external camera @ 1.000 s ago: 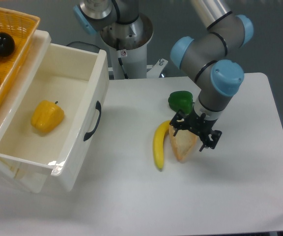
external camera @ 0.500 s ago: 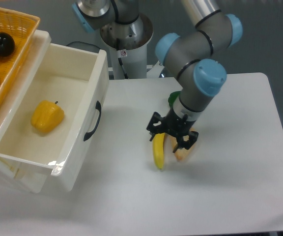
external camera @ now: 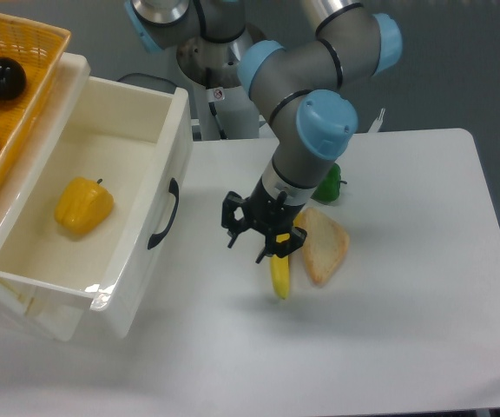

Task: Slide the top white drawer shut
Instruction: 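Move the gripper toward the front face of the open white drawer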

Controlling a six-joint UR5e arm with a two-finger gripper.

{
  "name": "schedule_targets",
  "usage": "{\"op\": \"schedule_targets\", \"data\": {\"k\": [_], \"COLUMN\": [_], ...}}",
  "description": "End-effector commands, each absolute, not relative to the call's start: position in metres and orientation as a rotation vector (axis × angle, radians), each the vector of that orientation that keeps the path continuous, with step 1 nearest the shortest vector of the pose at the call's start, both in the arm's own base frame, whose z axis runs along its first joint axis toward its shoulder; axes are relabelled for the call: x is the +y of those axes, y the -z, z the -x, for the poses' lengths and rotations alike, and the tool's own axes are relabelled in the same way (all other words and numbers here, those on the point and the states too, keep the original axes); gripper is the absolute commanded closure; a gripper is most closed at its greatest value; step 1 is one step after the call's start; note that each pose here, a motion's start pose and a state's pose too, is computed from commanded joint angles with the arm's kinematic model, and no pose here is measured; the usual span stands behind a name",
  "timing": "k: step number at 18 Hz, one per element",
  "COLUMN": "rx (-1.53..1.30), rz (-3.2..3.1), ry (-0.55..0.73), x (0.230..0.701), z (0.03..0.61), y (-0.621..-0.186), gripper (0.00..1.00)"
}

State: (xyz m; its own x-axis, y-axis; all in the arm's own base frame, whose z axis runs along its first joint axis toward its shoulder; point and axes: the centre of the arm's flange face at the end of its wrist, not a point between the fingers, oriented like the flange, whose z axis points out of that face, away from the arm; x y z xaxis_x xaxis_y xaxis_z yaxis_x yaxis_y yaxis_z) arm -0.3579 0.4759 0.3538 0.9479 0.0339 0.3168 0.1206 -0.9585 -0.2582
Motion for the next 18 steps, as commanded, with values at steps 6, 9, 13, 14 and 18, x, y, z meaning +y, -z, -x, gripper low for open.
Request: {"op": "schedule_targets", "data": {"k": [6, 9, 13, 14, 18], "rx": [-0.125, -0.123, -0.127, -0.120, -0.103], "rz": [2.839, 2.834, 2.832, 2.835, 2.839], "ry": [0.491, 0.498, 0.528, 0.535, 0.548], "x": [0.473, 0.474, 0.474, 0.475, 0.479], "z": [0.354, 0.353, 0.349, 0.346, 0.337], "y": [-0.354, -0.354, -0.355, -0.355, -0.355], "gripper": [0.76, 0.78, 0.82, 0.83, 0.86]}}
